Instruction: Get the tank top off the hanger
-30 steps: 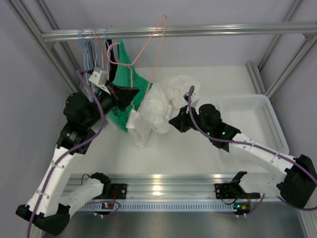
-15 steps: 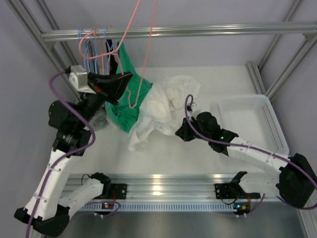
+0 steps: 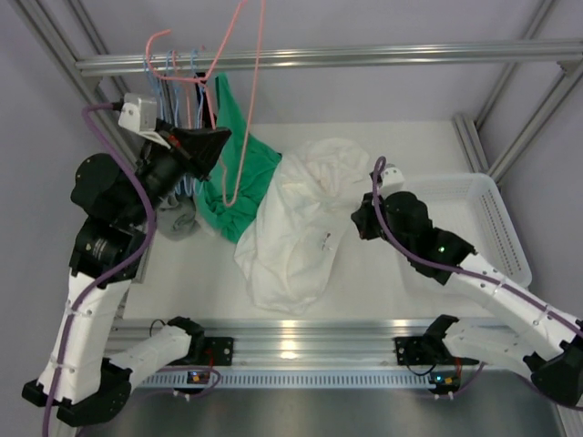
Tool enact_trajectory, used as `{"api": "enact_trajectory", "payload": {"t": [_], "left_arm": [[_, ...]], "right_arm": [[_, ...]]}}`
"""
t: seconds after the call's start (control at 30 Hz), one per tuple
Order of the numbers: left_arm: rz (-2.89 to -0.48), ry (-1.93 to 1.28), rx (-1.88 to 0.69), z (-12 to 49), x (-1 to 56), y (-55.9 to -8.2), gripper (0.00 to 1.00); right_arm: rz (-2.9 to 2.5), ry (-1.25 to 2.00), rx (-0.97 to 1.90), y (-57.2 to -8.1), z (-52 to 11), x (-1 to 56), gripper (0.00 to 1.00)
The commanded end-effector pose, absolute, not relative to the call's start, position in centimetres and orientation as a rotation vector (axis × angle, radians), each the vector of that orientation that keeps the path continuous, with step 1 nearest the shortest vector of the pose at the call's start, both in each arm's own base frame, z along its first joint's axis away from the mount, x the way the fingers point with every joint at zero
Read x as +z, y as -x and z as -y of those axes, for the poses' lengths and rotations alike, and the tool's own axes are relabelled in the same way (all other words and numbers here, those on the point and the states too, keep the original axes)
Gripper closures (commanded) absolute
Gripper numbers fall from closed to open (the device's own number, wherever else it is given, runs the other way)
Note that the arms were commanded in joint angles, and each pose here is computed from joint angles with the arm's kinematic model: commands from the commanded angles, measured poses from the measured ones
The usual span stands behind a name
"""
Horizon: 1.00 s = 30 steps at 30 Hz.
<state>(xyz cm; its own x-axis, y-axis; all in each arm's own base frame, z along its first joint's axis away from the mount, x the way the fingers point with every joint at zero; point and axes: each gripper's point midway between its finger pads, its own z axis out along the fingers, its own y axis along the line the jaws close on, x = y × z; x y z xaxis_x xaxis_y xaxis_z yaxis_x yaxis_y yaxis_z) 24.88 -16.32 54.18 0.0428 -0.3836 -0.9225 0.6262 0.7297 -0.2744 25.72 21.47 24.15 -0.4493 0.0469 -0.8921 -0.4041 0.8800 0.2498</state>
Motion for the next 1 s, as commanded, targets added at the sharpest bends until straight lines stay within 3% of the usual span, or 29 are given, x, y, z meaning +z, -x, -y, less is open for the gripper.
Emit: {"api": "enact_trajectory", "payload": {"t": [0.0, 0.3, 0.4, 0.57, 0.67, 0.7, 0.77, 0.97], "left_arm": [[-1.631, -0.237, -0.748, 14.9, 47.3, -21.3, 1.00], [-1.833, -0.248, -0.675, 11.5, 41.9, -14.9, 1.00], [-1.980, -0.257, -0.619, 11.2, 38.7, -15.2, 1.00], [-2.165, -0.167, -0.431, 10.3, 34.1, -19.5, 1.00], [-2.116, -0.073, -0.405, 10.9, 36.2, -23.2, 1.00], [-2.072, -0.083, -0.443, 11.8, 37.5, -24.3, 1.00], [-2.058, -0.083, -0.452, 12.7, 38.3, -26.2, 1.00], [-2.066, -0.096, -0.412, 14.5, 39.5, -31.4, 1.00]], "right_arm": [[-2.068, 0.231, 0.322, -26.3, -17.9, 21.7, 1.00], [-2.186, 0.317, 0.341, -28.8, -21.8, 17.0, 1.00], [-2.200, 0.315, 0.375, -29.3, -22.9, 15.5, 1.00], [-2.222, 0.353, 0.419, -29.5, -24.3, 13.9, 1.00], [-2.210, 0.353, 0.426, -30.0, -24.8, 14.3, 0.81], [-2.204, 0.343, 0.430, -30.2, -24.9, 14.6, 0.39], [-2.180, 0.314, 0.426, -30.2, -24.5, 15.5, 0.01], [-2.144, 0.298, 0.385, -29.8, -22.7, 16.3, 0.01]]}}
